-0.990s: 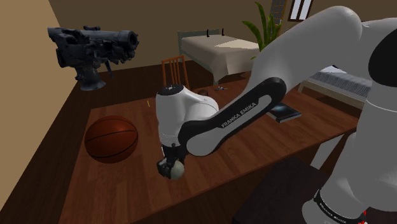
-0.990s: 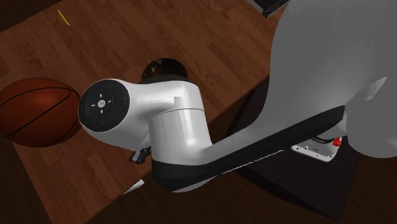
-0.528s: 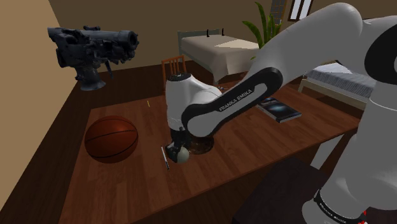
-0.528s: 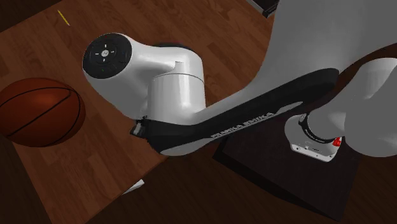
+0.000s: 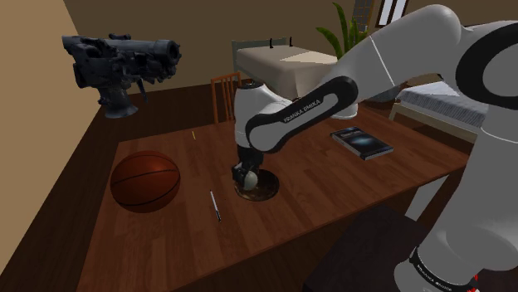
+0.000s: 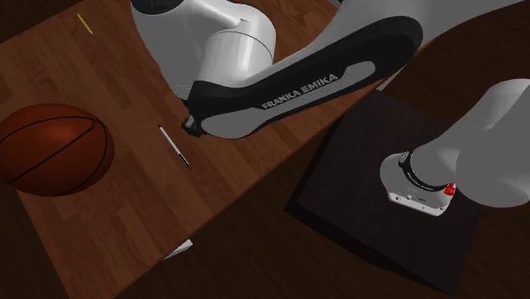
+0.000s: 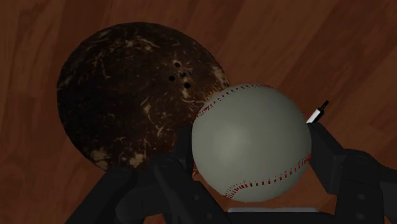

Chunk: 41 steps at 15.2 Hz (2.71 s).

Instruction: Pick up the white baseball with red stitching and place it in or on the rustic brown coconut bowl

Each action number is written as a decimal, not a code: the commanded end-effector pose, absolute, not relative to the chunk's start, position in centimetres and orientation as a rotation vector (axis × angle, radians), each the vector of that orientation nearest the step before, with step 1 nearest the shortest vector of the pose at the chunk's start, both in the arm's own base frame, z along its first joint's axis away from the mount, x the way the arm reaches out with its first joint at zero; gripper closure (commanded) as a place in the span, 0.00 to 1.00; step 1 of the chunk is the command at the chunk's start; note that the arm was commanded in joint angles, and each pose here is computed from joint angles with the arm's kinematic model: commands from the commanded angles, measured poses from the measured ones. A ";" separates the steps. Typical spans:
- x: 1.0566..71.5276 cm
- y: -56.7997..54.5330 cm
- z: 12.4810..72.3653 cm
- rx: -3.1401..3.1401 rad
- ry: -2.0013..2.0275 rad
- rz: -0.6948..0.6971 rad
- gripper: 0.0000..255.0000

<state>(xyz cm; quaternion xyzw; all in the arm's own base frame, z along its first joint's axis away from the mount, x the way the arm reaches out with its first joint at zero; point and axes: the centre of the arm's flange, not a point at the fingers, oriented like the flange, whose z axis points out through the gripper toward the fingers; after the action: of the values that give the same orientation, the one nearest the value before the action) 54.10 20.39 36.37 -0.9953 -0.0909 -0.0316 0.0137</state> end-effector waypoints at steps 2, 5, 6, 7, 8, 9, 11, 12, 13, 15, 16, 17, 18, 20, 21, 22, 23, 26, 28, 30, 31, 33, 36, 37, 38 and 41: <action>56.3 17.1 36.6 -3.099 -0.286 -0.099 1.00; 58.3 13.7 36.7 -3.099 -0.286 -0.099 1.00; 59.0 12.5 36.7 -3.099 -0.286 -0.099 1.00; 59.3 11.9 36.7 -3.099 -0.286 -0.099 1.00; 59.3 11.9 36.2 -3.099 -0.286 -0.099 1.00; 59.3 11.9 35.7 -3.099 -0.286 -0.099 1.00; 59.3 11.9 34.6 -3.099 -0.286 -0.099 1.00; 59.3 11.9 34.1 -3.099 -0.286 -0.099 1.00; 59.3 11.9 33.6 -3.099 -0.286 -0.099 1.00; 59.3 11.9 32.5 -3.099 -0.286 -0.099 1.00; 59.3 11.9 32.0 -3.099 -0.286 -0.099 1.00; 59.3 11.9 31.5 -3.099 -0.286 -0.099 1.00; 59.3 11.9 30.9 -3.099 -0.286 -0.099 1.00; 59.3 11.9 29.9 -3.099 -0.286 -0.099 1.00; 59.3 11.9 29.1 -3.099 -0.286 -0.099 1.00; 59.3 11.9 29.1 -3.099 -0.286 -0.099 1.00; 59.3 11.9 29.1 -3.099 -0.286 -0.099 1.00; 59.3 11.9 29.1 -3.099 -0.286 -0.099 1.00; 59.3 11.9 29.1 -3.099 -0.286 -0.099 1.00; 59.3 11.9 29.1 -3.099 -0.286 -0.099 0.00; 59.3 11.9 29.1 -3.099 -0.286 -0.099 0.00; 59.3 11.9 29.1 -3.099 -0.286 -0.099 0.00; 59.3 11.9 30.5 -3.099 -0.286 -0.099 0.00; 59.2 11.8 31.8 -3.099 -0.286 -0.099 0.00; 59.1 11.8 33.1 -3.099 -0.286 -0.099 0.00; 59.0 11.7 34.1 -3.099 -0.286 -0.099 0.00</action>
<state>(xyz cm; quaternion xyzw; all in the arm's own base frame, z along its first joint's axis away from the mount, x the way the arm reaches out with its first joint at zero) 59.10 11.77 33.81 -0.9952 -0.0916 -0.0323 0.0137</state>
